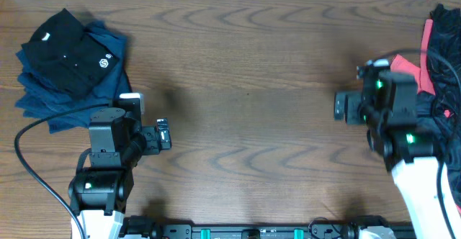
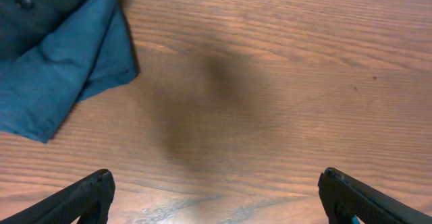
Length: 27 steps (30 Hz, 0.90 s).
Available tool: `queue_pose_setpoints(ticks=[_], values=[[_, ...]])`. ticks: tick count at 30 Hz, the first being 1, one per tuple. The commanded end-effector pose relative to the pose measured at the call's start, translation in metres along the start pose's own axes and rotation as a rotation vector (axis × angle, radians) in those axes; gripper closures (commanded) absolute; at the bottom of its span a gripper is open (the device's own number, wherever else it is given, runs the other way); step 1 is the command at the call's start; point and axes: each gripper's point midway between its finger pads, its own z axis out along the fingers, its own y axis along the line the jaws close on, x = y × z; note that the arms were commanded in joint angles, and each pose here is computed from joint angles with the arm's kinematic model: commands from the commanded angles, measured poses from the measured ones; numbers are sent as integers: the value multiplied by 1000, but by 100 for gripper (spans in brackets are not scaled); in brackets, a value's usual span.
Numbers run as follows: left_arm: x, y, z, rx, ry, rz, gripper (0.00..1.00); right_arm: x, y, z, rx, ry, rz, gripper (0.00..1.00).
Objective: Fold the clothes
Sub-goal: 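Reach the right gripper into the black jersey pile at right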
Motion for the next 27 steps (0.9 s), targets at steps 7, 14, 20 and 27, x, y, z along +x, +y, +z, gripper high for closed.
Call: queue_pose_setpoints(ticks=[7,14,20,27], values=[[-8,-5,-5,27,-19,-14,2,33,-135,37,538,128,408,3],[-8,-5,-5,27,-19,-14,2,88,-212,58,677,238,617,8],[-8,-5,-5,27,-19,-14,2,122,-245,70,727,291,701,14],[-8,-5,-5,27,-19,-14,2,157,-263,86,720,349,783,16]])
